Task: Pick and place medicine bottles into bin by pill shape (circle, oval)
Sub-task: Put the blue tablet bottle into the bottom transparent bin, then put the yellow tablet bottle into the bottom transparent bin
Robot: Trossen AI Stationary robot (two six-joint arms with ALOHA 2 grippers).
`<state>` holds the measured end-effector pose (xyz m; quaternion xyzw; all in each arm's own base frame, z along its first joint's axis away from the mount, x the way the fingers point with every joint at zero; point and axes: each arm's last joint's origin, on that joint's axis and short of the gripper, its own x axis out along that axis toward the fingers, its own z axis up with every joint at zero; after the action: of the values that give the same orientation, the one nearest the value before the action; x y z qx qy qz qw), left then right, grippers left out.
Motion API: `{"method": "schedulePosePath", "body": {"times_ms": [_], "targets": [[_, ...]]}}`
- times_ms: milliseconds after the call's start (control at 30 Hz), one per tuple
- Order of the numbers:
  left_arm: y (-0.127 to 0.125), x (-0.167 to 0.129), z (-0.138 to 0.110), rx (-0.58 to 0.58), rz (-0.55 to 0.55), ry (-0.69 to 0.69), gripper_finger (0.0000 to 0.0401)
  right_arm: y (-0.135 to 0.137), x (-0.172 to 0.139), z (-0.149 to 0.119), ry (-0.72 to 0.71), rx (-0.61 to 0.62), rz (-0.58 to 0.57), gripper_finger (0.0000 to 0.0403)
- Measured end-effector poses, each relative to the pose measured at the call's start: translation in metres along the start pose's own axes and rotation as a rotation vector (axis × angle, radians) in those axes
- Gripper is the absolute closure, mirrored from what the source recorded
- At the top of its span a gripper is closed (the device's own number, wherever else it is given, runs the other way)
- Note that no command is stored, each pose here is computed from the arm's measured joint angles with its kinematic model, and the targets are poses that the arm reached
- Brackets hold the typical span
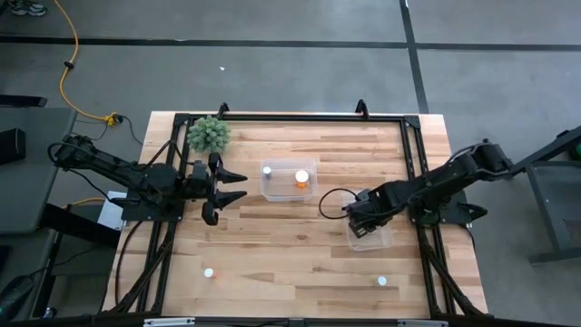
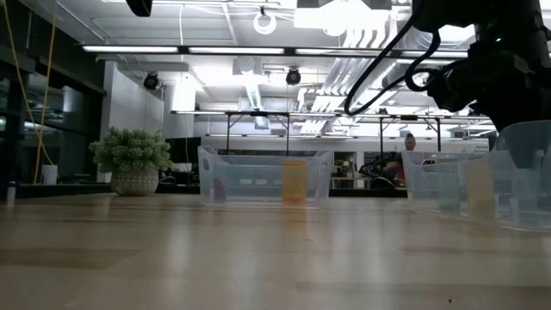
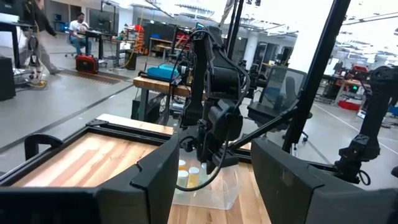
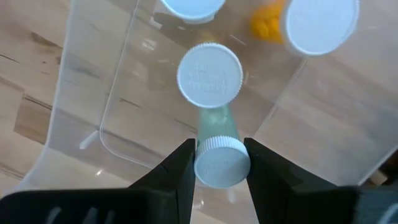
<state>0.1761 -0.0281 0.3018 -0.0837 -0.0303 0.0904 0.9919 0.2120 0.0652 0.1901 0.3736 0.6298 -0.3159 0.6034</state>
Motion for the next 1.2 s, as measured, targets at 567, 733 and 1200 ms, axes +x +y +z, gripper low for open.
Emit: {"method": "schedulePosePath", "body": {"times_ms": [567,733,1200], "targets": [[0.000,0.000,0.000,-0.011,-0.004,0.001,0.0213,0.001,0.001,0.000,-0.001,0.012,-0.003,0.0292],[0.000,0.000,0.000,-0.011,-0.004,0.001,0.0213,0.001,0.001,0.001,-0.004,0.012,-0.004,0.0264],[-0.001,0.000,0.000,-0.037,-0.041,0.008,0.0213,0.001,-0.024,-0.001,-0.047,-0.116,0.045,0.0147]]}}
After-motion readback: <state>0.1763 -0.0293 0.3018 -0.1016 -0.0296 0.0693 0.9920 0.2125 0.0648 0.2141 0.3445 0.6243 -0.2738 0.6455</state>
